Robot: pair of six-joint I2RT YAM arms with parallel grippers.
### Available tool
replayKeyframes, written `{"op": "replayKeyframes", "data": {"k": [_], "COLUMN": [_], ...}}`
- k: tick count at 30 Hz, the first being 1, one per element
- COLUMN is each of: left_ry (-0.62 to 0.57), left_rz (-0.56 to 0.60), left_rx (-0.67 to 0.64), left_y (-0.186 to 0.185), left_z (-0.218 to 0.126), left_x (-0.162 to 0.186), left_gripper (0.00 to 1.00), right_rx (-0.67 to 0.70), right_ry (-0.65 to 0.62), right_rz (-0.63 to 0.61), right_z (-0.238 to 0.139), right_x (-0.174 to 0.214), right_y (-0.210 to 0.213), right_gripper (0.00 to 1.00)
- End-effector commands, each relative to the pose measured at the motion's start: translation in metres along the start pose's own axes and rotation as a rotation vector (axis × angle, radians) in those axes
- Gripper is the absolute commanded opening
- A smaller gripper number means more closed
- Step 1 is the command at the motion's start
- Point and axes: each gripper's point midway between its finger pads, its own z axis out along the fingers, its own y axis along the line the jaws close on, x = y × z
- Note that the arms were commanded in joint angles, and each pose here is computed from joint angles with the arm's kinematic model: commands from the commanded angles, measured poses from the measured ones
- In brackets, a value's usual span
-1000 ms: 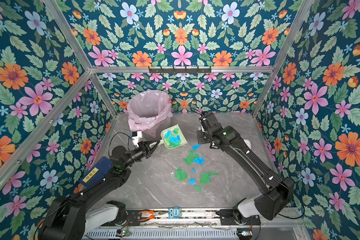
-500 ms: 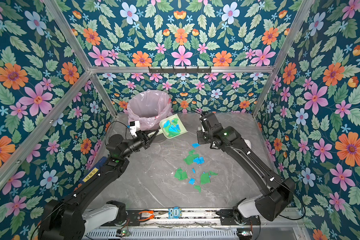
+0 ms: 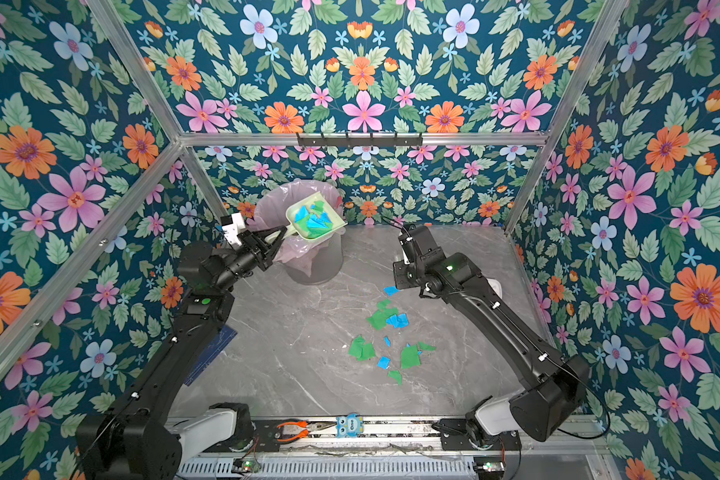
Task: Sweep away the paper scraps from the table
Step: 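Carry the dustpan with the left gripper toward the wastebasket, then tip the dustpan over the wastebasket with the left gripper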
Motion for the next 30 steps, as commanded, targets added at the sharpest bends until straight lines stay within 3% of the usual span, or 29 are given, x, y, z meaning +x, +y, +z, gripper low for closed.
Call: {"op": "replayKeyframes", "data": {"k": [1,7,14,20,25,30], "left_ry": [-0.001,-0.043,-0.091,-0.129,-0.165,-0.127], "left_rz": [0.033,0.108,0.243,0.266,0.352,0.391], "left_rx": [-0.008,-0.107,-0.321,-0.369,-0.457,-0.53], "left_y": [-0.005,-0.002,0.026,0.038,0.037,0.057], "left_z": [-0.001,0.0,0.0,-0.002,-0.004,0.003], "left_x": [-0.011,-0.04,-0.064,-0.077,-0.094,-0.101], "left_gripper": [0.0,0.0,0.0,0.0,0.0,0.0], "right_rx": [-0.016,-0.017,-0.026,-0.036,-0.03,-0.001], "right_ry": [-0.024,-0.032,-0.043,-0.054,-0.048,-0.042], "right_rz": [0.014,0.009,0.01,0.019,0.02,0.008], "right_z": [0.001,0.001,-0.002,-0.003,0.0,0.002], "right_x": [-0.006,-0.008,-0.014,-0.014,-0.013,-0.01], "right_y": [0.003,0.004,0.006,0.008,0.006,0.002], "right_gripper": [0.0,0.0,0.0,0.0,0.0,0.0]}}
